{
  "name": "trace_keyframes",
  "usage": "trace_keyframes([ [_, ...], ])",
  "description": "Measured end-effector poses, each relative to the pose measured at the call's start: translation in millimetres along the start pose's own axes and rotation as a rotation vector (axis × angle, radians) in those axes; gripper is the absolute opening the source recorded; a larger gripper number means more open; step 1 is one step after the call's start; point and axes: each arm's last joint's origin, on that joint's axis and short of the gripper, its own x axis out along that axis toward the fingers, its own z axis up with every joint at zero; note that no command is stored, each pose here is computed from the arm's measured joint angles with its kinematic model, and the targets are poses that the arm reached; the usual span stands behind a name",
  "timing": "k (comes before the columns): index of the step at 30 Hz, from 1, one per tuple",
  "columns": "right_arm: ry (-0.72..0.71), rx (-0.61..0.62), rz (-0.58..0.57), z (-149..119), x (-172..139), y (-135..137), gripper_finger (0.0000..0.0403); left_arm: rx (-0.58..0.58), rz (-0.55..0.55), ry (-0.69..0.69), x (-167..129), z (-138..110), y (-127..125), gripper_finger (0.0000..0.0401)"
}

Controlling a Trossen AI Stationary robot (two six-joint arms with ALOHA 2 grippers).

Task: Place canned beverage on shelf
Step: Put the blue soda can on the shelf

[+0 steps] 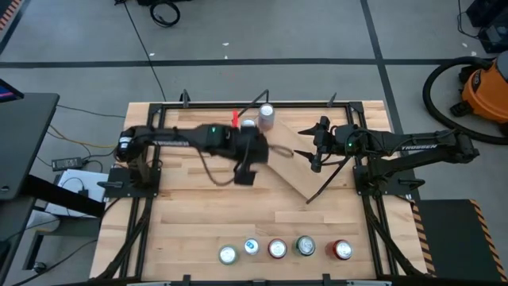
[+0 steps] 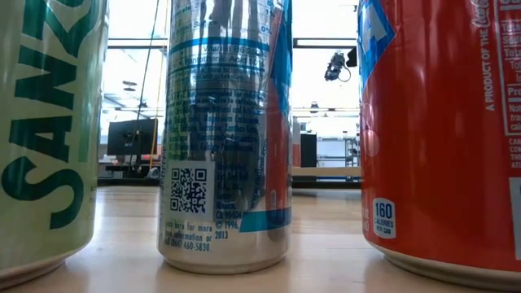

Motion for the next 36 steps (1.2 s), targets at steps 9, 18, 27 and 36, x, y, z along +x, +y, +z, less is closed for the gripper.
trace_keyframes([
  [9,0.023,0.035,0.002,-2,0,0,0.0323,-0.207,-0.163,0.087,-17,-2,-69,0.0396],
  [18,0.045,0.055,0.041,-4,-2,7,0.0323,-0.365,-0.331,-0.008,-46,6,-150,0.0396],
  [27,-0.012,0.038,0.055,2,-7,22,0.0323,-0.397,-0.213,-0.159,-54,6,-206,0.0396],
  [36,-0.056,0.056,0.078,6,-10,29,0.0323,-0.326,-0.154,-0.101,-15,5,-230,0.0396],
])
